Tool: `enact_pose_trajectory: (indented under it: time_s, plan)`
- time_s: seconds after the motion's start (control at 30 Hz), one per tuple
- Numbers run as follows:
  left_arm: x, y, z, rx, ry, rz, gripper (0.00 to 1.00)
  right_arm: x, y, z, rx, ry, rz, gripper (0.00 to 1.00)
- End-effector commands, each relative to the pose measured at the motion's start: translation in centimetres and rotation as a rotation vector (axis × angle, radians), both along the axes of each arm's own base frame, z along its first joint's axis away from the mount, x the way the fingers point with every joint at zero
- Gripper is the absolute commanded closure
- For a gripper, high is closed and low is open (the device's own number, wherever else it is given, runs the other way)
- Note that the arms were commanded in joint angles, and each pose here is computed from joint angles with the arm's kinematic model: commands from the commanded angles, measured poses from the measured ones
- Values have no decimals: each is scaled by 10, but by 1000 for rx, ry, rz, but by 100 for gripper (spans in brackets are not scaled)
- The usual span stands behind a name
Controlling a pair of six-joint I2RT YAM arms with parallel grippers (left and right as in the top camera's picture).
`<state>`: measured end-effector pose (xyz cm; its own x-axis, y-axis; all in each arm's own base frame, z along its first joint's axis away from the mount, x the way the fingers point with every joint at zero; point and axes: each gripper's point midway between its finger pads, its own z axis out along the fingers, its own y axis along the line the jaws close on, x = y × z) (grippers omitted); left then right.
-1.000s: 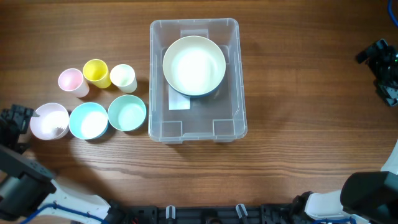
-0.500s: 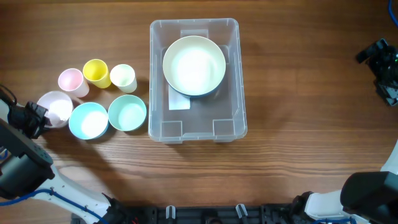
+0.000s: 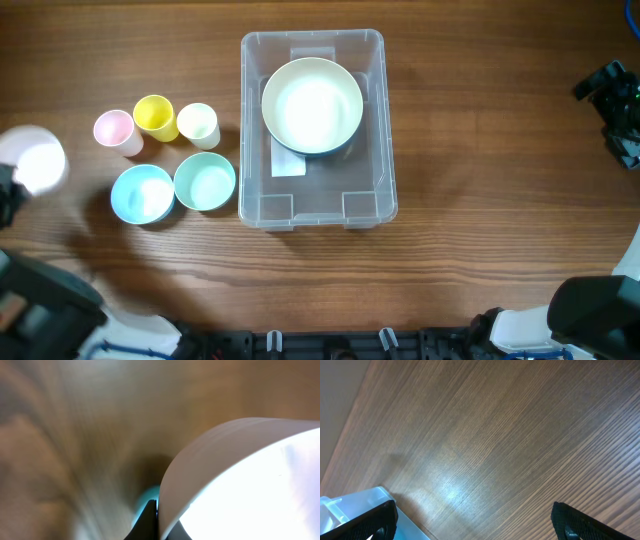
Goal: Pack container
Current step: 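Carry the pink bowl with the left gripper into the bin's near right corner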
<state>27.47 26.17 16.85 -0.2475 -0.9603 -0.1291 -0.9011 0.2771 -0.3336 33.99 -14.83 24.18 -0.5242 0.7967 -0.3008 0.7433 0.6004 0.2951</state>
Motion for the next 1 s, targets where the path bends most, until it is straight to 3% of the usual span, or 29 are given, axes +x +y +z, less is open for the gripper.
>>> enact_pose_trajectory:
  time_s: [0.0, 0.2, 0.33, 0.47, 0.7, 0.97]
  plan:
    - [48, -90, 81, 22, -290, -333, 96, 2, 0, -5, 10, 8, -1, 0]
    - [82, -258, 115, 128, -368, -857, 96, 2, -1, -5, 9, 8, -2, 0]
    - [86, -361, 93, 234, -289, -1106, 96, 2, 0, -5, 10, 8, -1, 0]
    - [83, -428, 47, 273, -171, -1259, 96, 2, 0, -5, 10, 8, -1, 0]
    - [73, -474, -54, 191, 95, -1359, 96, 2, 0, -5, 10, 8, -1, 0]
    - [57, -510, -66, 230, 95, -1457, 95, 2, -1, -5, 10, 8, -2, 0]
